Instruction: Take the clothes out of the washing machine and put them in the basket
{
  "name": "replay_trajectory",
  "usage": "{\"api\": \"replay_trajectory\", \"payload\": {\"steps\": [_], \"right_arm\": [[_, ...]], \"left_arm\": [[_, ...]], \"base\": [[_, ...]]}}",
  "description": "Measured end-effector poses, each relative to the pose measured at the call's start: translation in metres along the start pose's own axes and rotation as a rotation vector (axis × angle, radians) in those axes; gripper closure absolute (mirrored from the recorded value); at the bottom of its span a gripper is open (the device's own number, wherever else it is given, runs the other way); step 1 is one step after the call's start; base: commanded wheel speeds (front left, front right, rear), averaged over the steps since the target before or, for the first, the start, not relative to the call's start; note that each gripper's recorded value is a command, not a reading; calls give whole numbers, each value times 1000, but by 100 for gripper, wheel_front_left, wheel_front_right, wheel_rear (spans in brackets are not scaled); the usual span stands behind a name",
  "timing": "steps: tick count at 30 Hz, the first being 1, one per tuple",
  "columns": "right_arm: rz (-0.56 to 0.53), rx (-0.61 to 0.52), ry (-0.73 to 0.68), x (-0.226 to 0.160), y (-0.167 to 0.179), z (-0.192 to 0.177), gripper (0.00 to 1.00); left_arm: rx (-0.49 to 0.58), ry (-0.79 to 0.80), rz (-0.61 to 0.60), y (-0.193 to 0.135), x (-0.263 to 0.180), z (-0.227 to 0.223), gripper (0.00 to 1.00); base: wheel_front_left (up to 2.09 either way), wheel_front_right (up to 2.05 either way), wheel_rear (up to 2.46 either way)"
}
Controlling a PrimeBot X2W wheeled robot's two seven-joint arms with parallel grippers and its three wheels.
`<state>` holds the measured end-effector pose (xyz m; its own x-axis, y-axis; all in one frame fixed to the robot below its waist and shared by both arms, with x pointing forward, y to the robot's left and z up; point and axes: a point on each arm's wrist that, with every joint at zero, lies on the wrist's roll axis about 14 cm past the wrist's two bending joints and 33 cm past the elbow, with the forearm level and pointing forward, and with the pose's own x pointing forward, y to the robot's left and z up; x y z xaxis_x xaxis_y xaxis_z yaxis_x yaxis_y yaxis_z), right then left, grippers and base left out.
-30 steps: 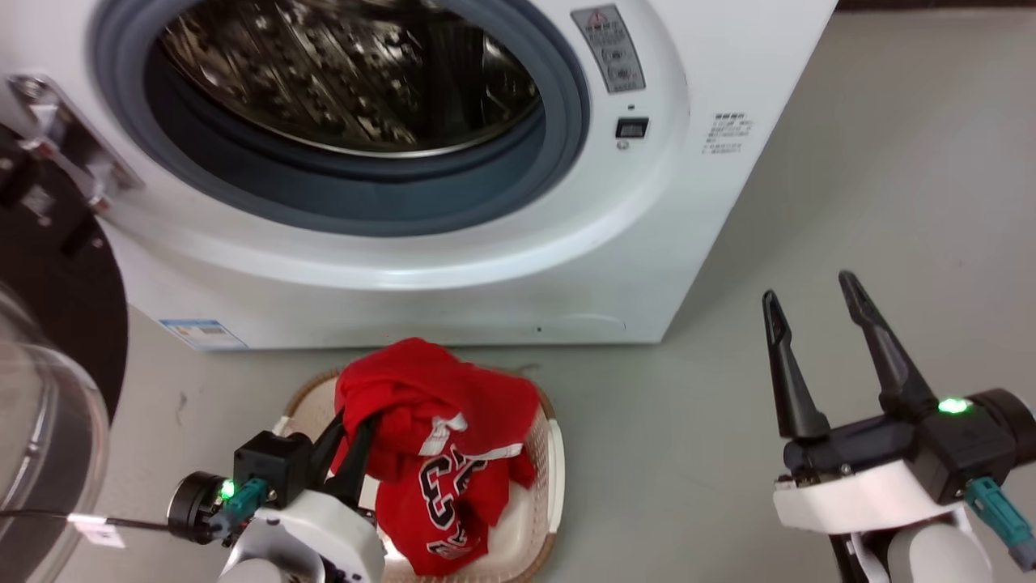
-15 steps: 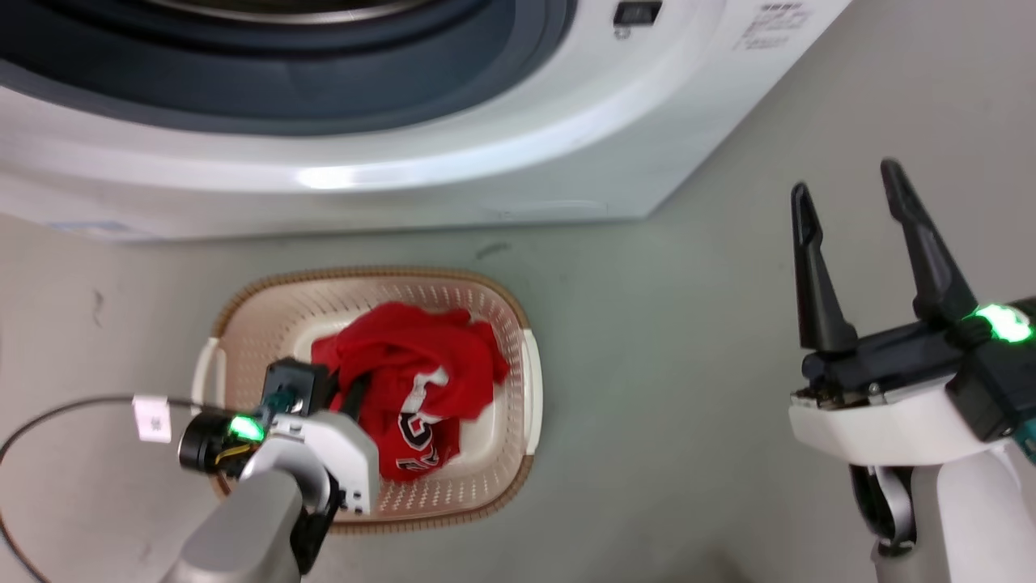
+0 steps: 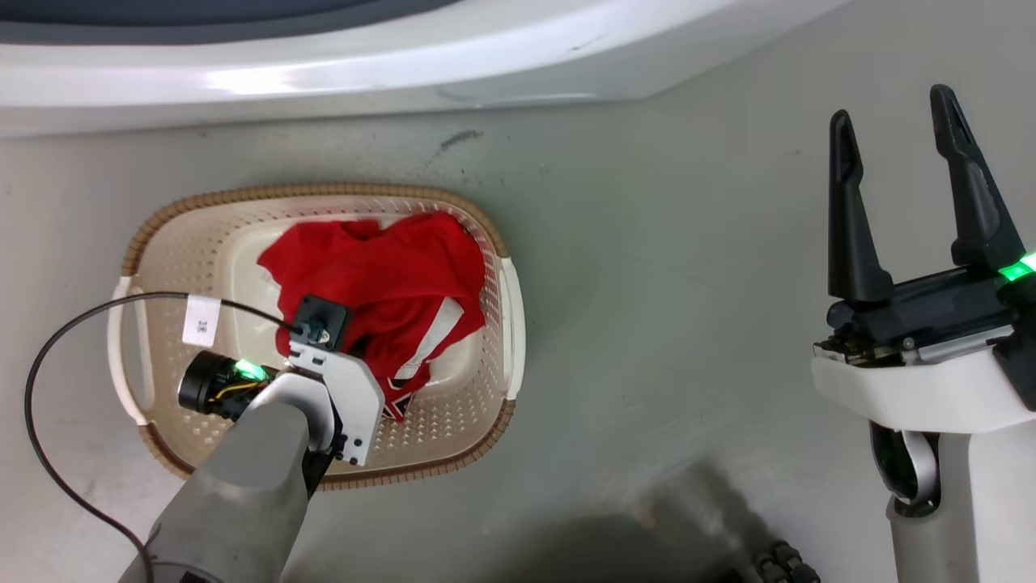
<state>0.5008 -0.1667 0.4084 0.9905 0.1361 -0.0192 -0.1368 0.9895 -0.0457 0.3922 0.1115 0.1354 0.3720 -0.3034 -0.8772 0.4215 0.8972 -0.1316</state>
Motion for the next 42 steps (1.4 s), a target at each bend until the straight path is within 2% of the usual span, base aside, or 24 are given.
{"api": "replay_trajectory", "payload": {"steps": [6, 7, 8, 13, 25, 42], "right_arm": [[-5, -1, 22, 3, -3, -13, 0], [-4, -1, 20, 4, -3, -13, 0], [-3, 0, 21, 4, -2, -13, 0], [-6, 2, 3, 3, -3, -3, 0], [24, 15, -50, -19, 13, 38, 0], [78, 18, -142, -55, 39, 92, 0]], "left_arm": [[9, 89, -27, -8, 11, -19, 100], [3, 98, -30, -10, 12, -20, 54], [7, 100, -36, -12, 12, -20, 0], [11, 73, -41, -16, 4, -14, 0], [-21, -137, 6, -17, -46, 23, 0], [-104, -623, 204, 4, -163, 106, 0]], "base": [[0, 0, 0], [0, 0, 0], [0, 0, 0], [0, 0, 0], [0, 0, 0], [0, 0, 0]]}}
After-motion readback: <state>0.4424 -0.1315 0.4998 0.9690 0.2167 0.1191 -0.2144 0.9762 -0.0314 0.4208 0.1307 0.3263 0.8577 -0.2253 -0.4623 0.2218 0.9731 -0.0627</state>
